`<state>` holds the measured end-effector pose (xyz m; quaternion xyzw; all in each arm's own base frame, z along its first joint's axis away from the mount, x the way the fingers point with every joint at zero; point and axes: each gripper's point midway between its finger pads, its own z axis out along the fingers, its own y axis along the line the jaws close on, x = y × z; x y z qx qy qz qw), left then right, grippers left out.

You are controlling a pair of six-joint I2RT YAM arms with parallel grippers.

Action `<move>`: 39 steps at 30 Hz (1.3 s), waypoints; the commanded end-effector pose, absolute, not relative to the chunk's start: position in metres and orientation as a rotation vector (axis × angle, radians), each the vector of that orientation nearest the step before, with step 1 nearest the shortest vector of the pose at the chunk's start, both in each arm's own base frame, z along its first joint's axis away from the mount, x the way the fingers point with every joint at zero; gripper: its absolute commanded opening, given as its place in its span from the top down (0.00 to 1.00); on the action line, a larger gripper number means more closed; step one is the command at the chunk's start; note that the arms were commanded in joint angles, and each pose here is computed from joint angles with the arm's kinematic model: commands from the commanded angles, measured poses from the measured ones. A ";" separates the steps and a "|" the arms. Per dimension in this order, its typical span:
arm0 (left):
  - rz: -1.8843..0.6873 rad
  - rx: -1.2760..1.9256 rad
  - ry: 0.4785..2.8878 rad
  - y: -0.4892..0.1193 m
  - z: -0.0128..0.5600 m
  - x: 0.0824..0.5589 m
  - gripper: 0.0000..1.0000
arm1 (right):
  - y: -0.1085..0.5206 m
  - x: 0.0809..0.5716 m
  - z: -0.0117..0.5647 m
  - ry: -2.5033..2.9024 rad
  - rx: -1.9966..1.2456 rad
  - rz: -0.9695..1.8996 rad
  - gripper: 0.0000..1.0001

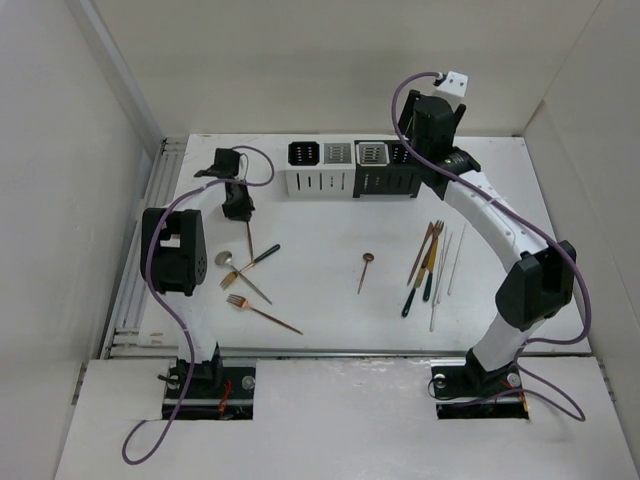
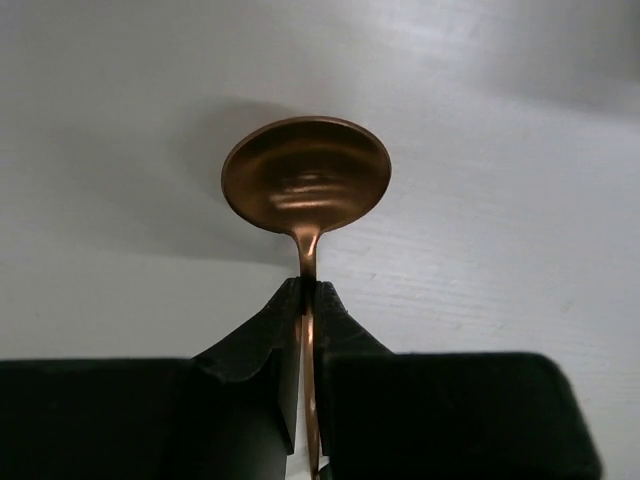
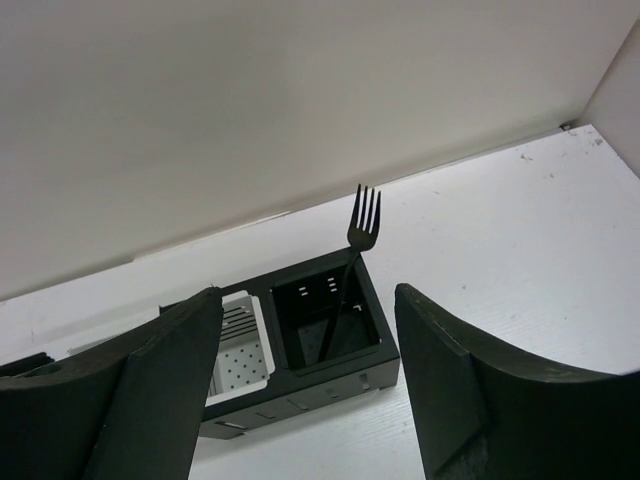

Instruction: Sort the eating utensils into containers

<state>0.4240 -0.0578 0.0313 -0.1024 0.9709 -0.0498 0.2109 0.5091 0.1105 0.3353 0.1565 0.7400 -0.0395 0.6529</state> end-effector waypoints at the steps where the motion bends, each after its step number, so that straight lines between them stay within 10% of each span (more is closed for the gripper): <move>1: -0.267 -0.234 2.442 -0.071 0.113 0.483 1.00 | 0.106 0.501 0.372 1.599 0.373 -0.064 0.25; 7: -0.345 -0.014 2.055 -0.092 0.251 0.548 1.00 | 0.117 0.501 0.372 1.615 0.315 -0.014 0.25; 20: -0.380 0.324 1.304 -0.212 0.360 0.576 1.00 | 0.132 0.499 0.349 1.665 0.264 0.041 0.28; 36: -0.309 0.293 1.276 -0.211 0.329 0.596 1.00 | 0.135 0.487 0.346 1.676 0.242 0.061 0.28; 39: -0.338 0.284 1.413 -0.212 0.287 0.595 0.82 | 0.139 0.487 0.346 1.682 0.211 0.070 0.26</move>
